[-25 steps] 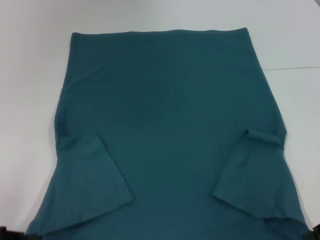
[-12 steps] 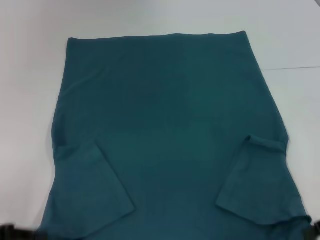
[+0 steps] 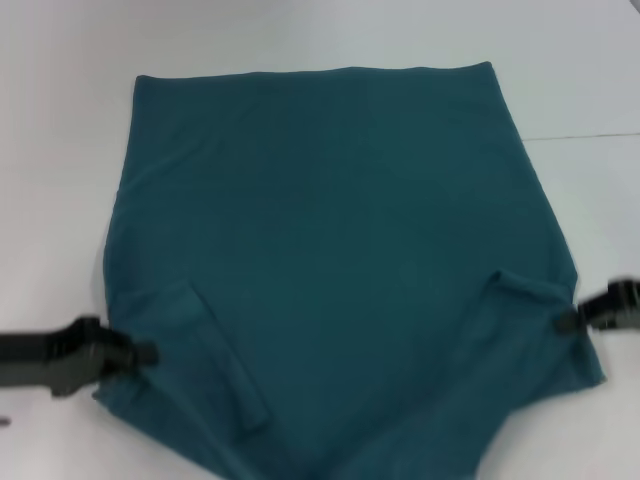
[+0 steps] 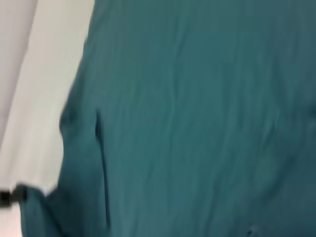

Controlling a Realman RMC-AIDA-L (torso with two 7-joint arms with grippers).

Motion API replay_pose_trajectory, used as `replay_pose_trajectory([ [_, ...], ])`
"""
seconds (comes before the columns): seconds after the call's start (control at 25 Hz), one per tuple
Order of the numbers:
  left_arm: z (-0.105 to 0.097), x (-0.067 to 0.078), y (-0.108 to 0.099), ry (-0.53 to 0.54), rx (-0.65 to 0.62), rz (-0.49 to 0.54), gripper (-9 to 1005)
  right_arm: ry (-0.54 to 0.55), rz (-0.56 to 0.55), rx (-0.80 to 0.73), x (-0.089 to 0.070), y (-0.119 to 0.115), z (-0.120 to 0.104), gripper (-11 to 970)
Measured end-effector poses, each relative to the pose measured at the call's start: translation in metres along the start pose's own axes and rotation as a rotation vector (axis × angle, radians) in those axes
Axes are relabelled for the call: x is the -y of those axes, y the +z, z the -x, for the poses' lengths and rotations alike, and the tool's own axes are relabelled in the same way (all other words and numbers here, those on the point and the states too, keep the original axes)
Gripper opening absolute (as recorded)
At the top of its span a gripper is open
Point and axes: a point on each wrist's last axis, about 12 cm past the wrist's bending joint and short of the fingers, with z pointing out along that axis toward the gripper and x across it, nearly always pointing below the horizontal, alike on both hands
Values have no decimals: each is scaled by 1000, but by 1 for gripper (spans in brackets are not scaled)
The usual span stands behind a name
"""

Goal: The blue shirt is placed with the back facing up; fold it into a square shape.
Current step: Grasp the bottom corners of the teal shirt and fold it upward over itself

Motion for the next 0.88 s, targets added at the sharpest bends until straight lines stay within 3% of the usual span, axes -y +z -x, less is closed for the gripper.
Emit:
replay_pose_trajectory([
  [0.4,54,30,7,33,107,107,17,6,-79,183,-6,1,41,72],
  [0.56,66,38,10,48,128,154,17,-1,-105,240,-12,1,58,73],
  [0.6,78,47,14,75,161,187,17,-2,-112,255,-13,1,62,73],
  [0.88,97,62,35,150,255,256,17,-2,-177,370,-12,2,81,75],
])
